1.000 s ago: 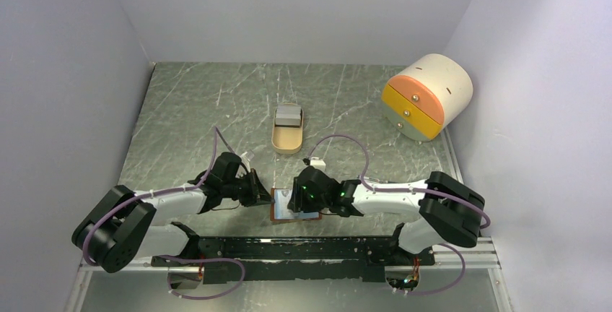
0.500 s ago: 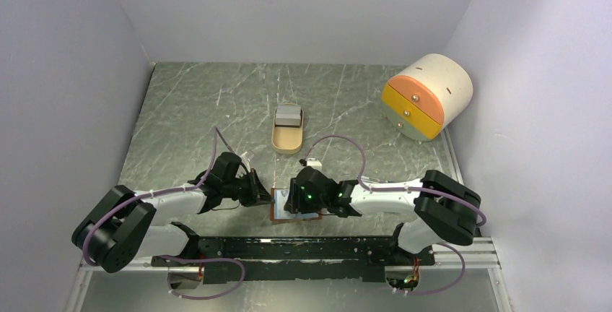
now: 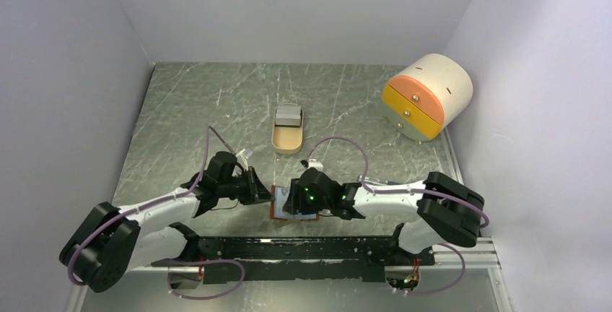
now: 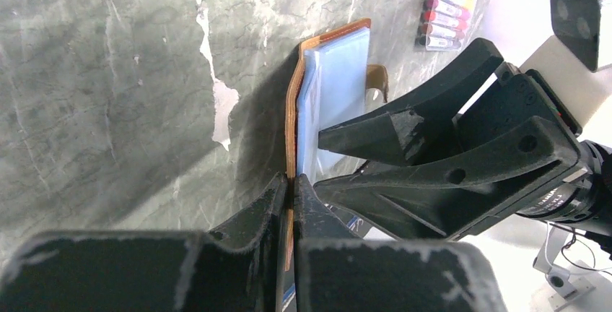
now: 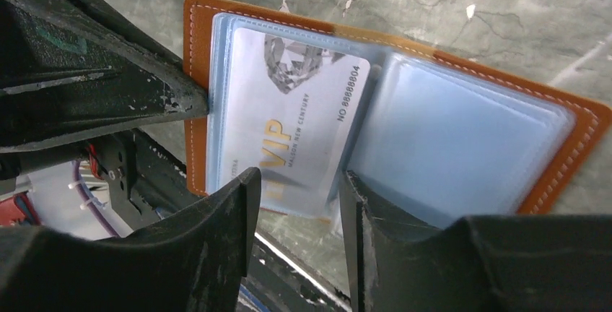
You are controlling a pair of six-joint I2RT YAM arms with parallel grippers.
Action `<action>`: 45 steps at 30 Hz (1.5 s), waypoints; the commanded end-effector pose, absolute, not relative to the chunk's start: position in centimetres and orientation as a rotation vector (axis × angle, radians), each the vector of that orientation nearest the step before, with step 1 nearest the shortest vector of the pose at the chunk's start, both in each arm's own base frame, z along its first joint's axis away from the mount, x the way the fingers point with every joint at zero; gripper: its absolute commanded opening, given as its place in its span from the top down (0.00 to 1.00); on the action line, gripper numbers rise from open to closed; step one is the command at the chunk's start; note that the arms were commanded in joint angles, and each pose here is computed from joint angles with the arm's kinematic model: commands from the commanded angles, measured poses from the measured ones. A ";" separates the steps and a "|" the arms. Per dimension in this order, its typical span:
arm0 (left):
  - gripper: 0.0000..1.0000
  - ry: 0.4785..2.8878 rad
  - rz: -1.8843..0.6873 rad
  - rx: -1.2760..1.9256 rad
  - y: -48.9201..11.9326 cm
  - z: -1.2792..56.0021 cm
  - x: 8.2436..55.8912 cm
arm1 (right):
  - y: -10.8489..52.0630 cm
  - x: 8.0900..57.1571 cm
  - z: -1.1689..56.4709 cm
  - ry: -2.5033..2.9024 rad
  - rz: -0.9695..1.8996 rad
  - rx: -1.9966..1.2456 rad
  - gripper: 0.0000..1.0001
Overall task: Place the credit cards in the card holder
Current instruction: Insert the credit card into the card holder, then turn over the card slot in the card holder.
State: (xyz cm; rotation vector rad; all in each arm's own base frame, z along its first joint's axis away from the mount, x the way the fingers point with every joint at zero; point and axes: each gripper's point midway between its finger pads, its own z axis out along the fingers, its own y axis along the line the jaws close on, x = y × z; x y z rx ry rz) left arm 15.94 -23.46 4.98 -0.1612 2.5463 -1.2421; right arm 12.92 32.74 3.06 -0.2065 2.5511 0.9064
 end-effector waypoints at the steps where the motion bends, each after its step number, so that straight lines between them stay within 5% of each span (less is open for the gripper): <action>1: 0.91 2.510 -1.292 -0.133 -24.0 6.8 16.3 | 31.1 13.3 3.8 2.534 0.845 -0.159 0.51; 13: 0.91 2.504 -1.364 -0.116 -24.8 7.3 16.3 | 32.3 13.9 5.6 2.454 0.954 -0.107 0.50; 19: 0.75 2.458 -1.442 -0.088 -25.5 8.1 16.2 | 31.6 14.2 4.5 2.455 0.927 -0.088 0.60; 25: 0.72 2.443 -1.461 -0.084 -25.8 8.0 16.4 | 31.3 14.0 3.3 2.468 0.955 -0.080 0.64; 32: 0.73 2.466 -1.456 -0.088 -26.0 7.2 16.6 | 31.2 13.8 2.9 2.465 0.988 -0.079 0.64; 37: 0.90 2.458 -1.456 -0.085 -26.1 7.4 16.5 | 31.4 13.8 2.7 2.466 0.992 -0.089 0.64; 45: 0.91 2.388 -1.494 -0.062 -26.0 9.0 16.3 | 31.5 14.0 2.5 2.460 1.012 -0.095 0.63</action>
